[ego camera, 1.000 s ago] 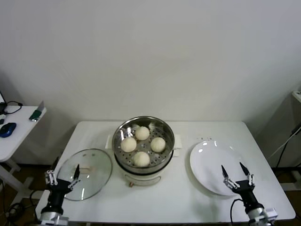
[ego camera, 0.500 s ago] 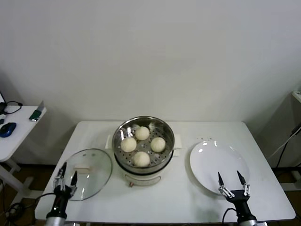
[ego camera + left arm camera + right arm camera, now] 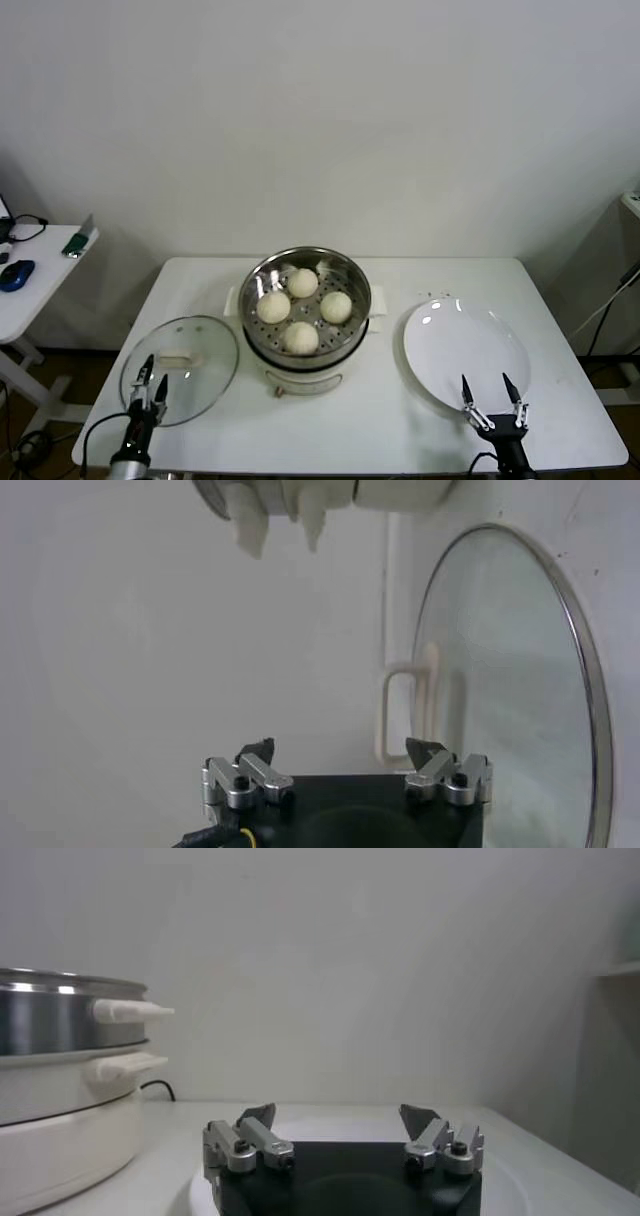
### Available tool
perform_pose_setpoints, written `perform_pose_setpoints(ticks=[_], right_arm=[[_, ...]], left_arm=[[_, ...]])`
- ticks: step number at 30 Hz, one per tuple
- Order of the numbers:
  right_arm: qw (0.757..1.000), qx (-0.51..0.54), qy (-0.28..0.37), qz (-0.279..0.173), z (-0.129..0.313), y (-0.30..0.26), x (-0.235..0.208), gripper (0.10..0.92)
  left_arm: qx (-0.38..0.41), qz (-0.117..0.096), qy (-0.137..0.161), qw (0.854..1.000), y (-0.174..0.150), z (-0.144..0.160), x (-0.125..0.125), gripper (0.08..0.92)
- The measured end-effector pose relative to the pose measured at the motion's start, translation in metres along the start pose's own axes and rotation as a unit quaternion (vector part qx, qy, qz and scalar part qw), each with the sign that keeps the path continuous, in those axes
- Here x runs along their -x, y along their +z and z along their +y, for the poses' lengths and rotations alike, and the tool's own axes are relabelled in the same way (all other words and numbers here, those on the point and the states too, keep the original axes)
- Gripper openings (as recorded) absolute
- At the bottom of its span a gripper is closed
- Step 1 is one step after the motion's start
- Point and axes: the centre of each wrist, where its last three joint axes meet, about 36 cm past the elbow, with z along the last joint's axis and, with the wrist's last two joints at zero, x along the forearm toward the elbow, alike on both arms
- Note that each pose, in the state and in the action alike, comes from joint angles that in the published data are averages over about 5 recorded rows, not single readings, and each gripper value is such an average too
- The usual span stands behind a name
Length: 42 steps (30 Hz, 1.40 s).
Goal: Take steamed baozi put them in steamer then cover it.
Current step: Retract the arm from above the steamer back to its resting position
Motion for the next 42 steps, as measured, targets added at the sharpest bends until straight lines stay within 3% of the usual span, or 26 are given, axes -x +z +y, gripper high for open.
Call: perform_pose_setpoints(ticks=[23,42], right_arm=[[1.000,-0.001,0.018,0.007,0.004,0.010,-0.014,0.823],[1.000,-0.002,0.016,0.008,0.012,0.012,-0.016,0.823]], left_arm=[[0.016,0.008,-0.007,1.000,-0.001,-0.010,0.055,0.811],[0.017,0.016,0.010,1.000,0.004,-0.031,0.055,0.281]])
